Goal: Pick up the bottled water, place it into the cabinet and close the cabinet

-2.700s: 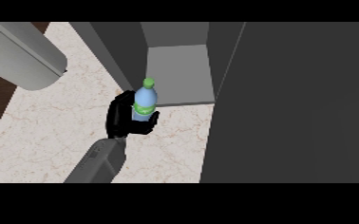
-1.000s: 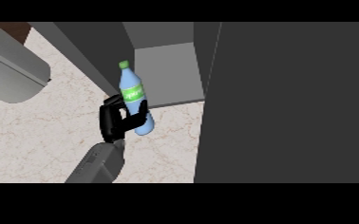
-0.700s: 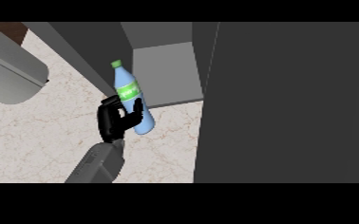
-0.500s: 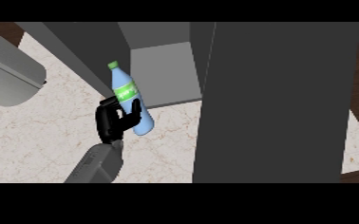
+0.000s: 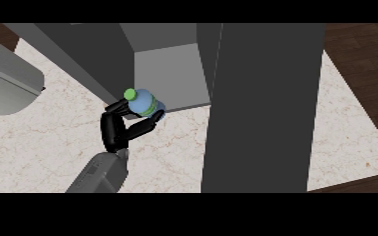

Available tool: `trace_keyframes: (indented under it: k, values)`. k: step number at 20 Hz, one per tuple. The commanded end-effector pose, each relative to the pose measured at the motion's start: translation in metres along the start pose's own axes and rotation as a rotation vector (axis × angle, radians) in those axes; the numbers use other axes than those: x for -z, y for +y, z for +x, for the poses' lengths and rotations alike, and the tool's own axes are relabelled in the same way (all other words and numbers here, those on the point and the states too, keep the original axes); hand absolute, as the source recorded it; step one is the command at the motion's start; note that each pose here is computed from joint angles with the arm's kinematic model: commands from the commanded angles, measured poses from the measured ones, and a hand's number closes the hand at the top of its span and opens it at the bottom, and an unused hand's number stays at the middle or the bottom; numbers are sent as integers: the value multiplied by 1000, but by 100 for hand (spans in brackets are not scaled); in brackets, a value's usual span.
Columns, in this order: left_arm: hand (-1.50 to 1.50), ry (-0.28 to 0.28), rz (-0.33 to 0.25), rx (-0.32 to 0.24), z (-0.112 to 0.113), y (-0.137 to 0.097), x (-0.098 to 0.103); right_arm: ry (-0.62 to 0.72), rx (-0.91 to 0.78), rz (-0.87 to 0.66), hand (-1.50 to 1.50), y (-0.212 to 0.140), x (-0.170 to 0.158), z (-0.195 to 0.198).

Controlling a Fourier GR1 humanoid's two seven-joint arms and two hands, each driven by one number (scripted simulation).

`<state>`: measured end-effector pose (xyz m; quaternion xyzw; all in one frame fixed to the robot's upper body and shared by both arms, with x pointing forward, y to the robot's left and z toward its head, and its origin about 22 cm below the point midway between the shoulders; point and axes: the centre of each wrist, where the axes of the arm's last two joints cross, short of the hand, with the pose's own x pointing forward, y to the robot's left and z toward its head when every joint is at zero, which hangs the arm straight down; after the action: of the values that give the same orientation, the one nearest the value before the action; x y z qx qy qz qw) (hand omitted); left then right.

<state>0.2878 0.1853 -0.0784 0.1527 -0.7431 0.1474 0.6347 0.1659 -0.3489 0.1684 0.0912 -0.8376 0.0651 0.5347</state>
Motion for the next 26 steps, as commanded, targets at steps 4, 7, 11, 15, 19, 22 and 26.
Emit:
trace_keyframes:
  k: [4,7,11,15,19,22,26]
  values:
    - [-150,-17,-85,-79,50,-64,50,-6,-5,16,-150,-1,3,1]
    - [-150,-67,-96,-44,53,-65,50,1,-6,46,-150,-2,6,0]
    - [-150,-75,-136,-38,55,-73,47,-14,-4,28,-150,-5,4,-1]
    - [-150,-150,-247,51,73,-88,68,-3,-10,41,-150,-6,6,1]
    - [150,-159,-333,-40,100,-117,89,-4,-25,-3,-150,-10,0,1]
    - [150,-181,-359,-81,111,-143,88,-2,-55,10,-150,-10,-2,11]
    - [150,-171,-388,-149,100,-151,85,-9,-52,-5,-150,-8,-13,7]
